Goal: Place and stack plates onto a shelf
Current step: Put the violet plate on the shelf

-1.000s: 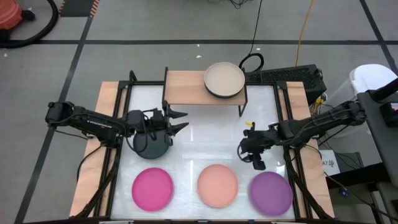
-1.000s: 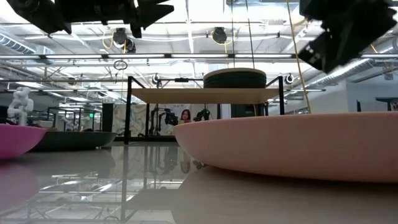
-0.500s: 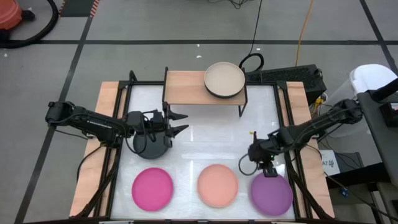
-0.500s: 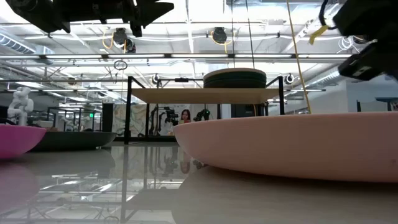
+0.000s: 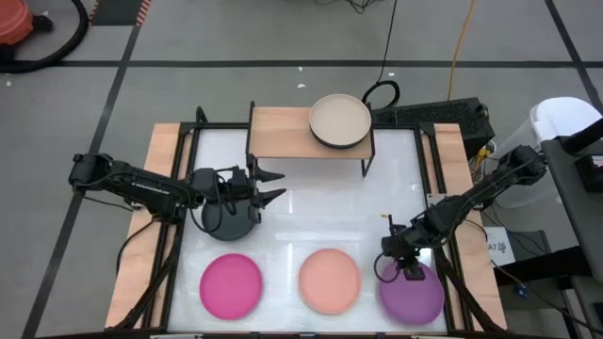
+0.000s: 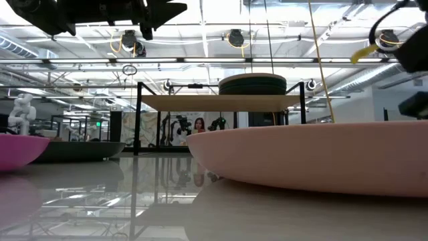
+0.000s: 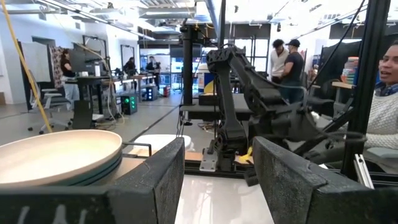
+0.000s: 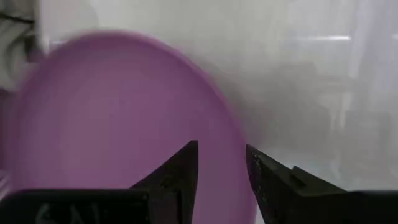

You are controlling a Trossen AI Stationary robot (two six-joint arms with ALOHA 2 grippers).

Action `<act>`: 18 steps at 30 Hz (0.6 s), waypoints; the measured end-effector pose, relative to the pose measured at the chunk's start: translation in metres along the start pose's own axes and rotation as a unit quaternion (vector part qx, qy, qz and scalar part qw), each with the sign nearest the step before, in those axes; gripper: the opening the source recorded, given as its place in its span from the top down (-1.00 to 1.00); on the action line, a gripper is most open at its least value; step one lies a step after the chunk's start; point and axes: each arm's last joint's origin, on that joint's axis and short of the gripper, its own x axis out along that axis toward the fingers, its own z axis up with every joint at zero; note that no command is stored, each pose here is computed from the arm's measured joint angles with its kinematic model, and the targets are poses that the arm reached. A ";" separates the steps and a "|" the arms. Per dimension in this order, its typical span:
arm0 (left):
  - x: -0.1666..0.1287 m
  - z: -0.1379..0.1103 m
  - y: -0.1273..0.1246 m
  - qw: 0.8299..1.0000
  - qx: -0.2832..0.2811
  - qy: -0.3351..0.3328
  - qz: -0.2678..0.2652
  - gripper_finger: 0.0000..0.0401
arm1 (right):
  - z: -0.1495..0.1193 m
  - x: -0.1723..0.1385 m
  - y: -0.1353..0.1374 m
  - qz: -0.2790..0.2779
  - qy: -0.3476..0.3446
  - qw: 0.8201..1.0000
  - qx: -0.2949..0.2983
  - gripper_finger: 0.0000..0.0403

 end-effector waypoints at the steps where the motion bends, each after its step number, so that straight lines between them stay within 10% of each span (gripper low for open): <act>1: 0.000 0.000 0.000 1.000 0.000 0.000 0.000 0.03 | -0.002 0.002 -0.003 -0.009 0.001 1.000 0.006 0.42; 18: 0.000 0.000 0.000 1.000 -0.001 0.000 0.001 0.03 | -0.009 0.008 -0.011 -0.037 -0.004 0.999 0.005 0.57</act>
